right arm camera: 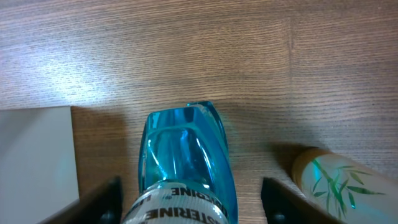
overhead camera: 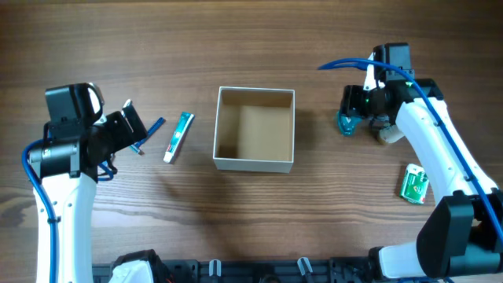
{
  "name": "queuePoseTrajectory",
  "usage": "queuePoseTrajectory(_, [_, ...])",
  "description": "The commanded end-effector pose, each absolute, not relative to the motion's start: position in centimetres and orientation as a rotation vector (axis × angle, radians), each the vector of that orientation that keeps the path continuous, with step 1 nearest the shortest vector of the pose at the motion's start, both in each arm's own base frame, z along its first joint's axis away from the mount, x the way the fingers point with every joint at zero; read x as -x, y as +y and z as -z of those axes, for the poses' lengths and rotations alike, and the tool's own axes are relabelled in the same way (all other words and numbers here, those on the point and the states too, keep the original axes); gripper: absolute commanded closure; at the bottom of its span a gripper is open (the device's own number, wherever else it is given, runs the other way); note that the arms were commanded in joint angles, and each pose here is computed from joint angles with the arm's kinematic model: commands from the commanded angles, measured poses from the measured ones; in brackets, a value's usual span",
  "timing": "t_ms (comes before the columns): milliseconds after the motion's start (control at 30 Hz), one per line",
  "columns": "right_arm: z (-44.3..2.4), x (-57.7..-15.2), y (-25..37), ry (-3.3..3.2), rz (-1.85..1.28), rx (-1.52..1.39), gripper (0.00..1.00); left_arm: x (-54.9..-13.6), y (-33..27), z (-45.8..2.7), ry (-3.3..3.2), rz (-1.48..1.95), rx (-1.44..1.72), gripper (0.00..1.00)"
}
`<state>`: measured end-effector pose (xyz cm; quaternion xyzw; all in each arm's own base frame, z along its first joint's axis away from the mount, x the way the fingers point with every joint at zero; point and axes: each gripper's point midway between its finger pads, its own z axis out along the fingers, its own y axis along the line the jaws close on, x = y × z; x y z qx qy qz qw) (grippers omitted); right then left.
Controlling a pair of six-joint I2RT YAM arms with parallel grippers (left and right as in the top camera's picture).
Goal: Pack container
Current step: 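Grasp the blue mouthwash bottle with the right gripper, then carry the mouthwash bottle into the box and release it upright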
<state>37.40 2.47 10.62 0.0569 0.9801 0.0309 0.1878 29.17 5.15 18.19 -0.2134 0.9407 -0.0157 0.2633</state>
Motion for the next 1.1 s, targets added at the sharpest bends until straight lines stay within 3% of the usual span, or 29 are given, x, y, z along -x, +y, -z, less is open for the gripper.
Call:
queuePoseTrajectory(0, [-10.4, -37.7, 2.1, 2.759, -0.063, -0.179, 0.43, -29.6, 5.6, -18.9, 2.514, 0.039, 0.607, 0.0])
queuePoseTrajectory(167, [-10.4, -37.8, 2.1, 2.756, -0.063, -0.179, 0.6, -29.6, 5.6, -18.9, 2.514, 0.039, 0.607, 0.0])
queuePoseTrajectory(300, [-10.4, -37.8, 2.1, 2.752, -0.063, -0.178, 0.63, -29.6, 5.6, -18.9, 2.515, 0.039, 0.606, 0.0])
queuePoseTrajectory(367, [-10.5, -38.0, 2.0, 2.746, -0.055, -0.18, 0.72, -29.6, 5.6, -18.9, 2.514, 0.039, 0.607, 0.0])
queuePoseTrajectory(400, [-10.6, -38.1, 2.0, 2.739, -0.056, -0.179, 0.84, -29.6, 5.6, -18.9, 2.515, 0.039, 0.606, 0.0])
queuePoseTrajectory(467, [-11.2, -38.4, 2.1, 2.72, -0.059, -0.178, 0.94, -29.6, 5.6, -18.9, 2.515, 0.039, 0.606, 0.0])
queuePoseTrajectory(667, [-19.0, -38.2, 3.1, 2.596, -0.008, -0.12, 0.96, -29.6, 5.6, -18.9, 2.514, 0.04, 0.605, 0.0])
queuePoseTrajectory(867, [-28.4, -36.4, 12.1, 2.447, -0.161, 0.026, 0.96, -29.6, 5.6, -18.9, 2.515, 0.04, 0.605, 0.0])
queuePoseTrajectory(967, [-30.0, -35.4, 17.2, 2.394, -0.289, 0.052, 0.96, -29.6, 5.6, -18.9, 2.514, 0.039, 0.605, 0.0])
queuePoseTrajectory(1067, [-28.8, -35.2, 20.0, 2.411, -0.308, -0.006, 0.96, -29.6, 5.6, -18.9, 2.514, 0.039, 0.605, 0.0])
